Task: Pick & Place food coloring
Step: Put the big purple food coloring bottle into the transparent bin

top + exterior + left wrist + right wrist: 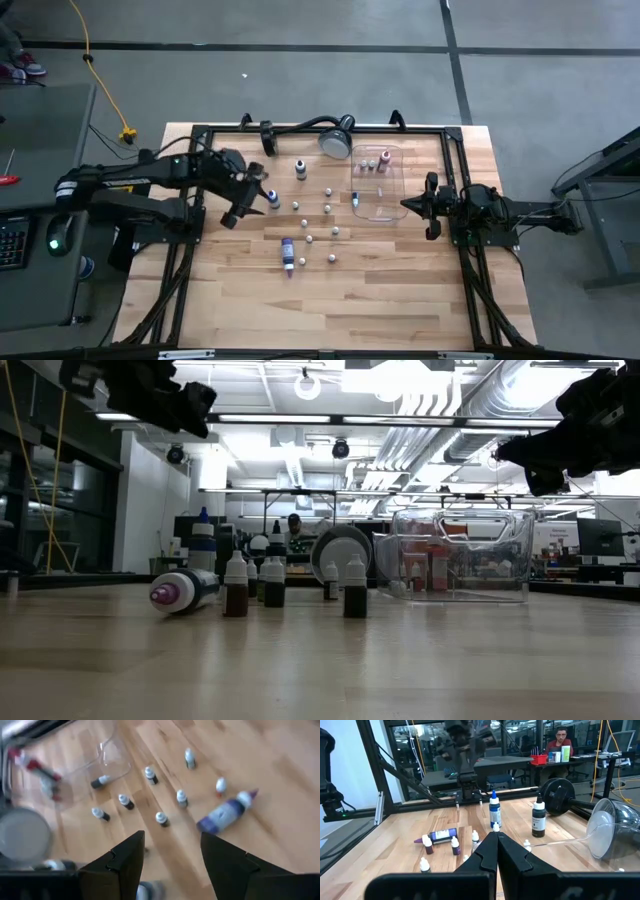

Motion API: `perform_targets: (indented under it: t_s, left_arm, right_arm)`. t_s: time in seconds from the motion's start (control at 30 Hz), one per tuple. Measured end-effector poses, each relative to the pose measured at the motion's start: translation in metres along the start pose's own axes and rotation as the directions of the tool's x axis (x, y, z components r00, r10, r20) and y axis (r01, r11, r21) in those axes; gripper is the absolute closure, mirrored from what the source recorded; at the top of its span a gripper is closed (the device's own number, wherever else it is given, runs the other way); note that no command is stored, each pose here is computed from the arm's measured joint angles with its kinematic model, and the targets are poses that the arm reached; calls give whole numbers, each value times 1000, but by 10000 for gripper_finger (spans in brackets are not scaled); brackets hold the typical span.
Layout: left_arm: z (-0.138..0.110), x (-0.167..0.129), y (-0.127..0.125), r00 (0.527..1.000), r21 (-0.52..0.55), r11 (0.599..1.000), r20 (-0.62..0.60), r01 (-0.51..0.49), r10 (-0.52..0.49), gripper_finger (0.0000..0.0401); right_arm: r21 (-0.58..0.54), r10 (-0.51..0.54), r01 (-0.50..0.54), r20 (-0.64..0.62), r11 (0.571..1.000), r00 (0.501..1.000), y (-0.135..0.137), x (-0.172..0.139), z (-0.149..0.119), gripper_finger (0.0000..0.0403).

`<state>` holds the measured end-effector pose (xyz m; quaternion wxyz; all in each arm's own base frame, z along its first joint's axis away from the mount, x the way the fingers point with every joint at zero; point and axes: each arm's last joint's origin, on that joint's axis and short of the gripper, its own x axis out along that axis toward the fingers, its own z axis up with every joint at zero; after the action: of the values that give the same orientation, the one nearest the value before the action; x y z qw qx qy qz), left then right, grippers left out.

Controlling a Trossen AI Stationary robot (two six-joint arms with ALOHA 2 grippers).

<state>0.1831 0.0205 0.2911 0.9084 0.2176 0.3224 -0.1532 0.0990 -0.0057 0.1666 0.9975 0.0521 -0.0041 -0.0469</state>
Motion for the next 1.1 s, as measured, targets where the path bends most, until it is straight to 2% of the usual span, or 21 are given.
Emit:
perform_targets:
  t_s: [0.13, 0.27, 0.37, 0.47, 0.57, 0.8, 1.03, 1.1]
  left_arm:
    - [6, 14, -10, 998, 211, 977, -69, 13, 2, 210]
    - [14, 26, -23, 994, 342, 939, -110, 44, -7, 210]
    - [19, 38, -36, 988, 451, 886, -144, 108, -47, 210]
    - [22, 52, -50, 979, 549, 816, -181, 182, -96, 210]
    - [24, 71, -61, 965, 604, 757, -220, 249, -142, 210]
    - [28, 111, -70, 962, 621, 738, -224, 263, -155, 210]
    - [24, 128, -66, 952, 644, 745, -304, 174, 40, 210]
    - [23, 128, -65, 949, 645, 746, -309, 167, 55, 210]
  right_arm:
    - [0, 0, 0, 0, 1000, 1000, 0, 0, 0, 402]
    - [0, 0, 0, 0, 1000, 1000, 0, 0, 0, 402]
    - [0, 0, 0, 0, 1000, 1000, 0, 0, 0, 402]
    - [0, 0, 0, 0, 1000, 1000, 0, 0, 0, 402]
    - [0, 0, 0, 0, 1000, 1000, 0, 0, 0, 402]
    - [0, 0, 0, -1, 1000, 1000, 0, 0, 0, 402]
    - [-1, -1, 1, -7, 1000, 1000, 0, 1, -1, 402]
    - [-1, -1, 1, -8, 1000, 1000, 0, 1, -1, 402]
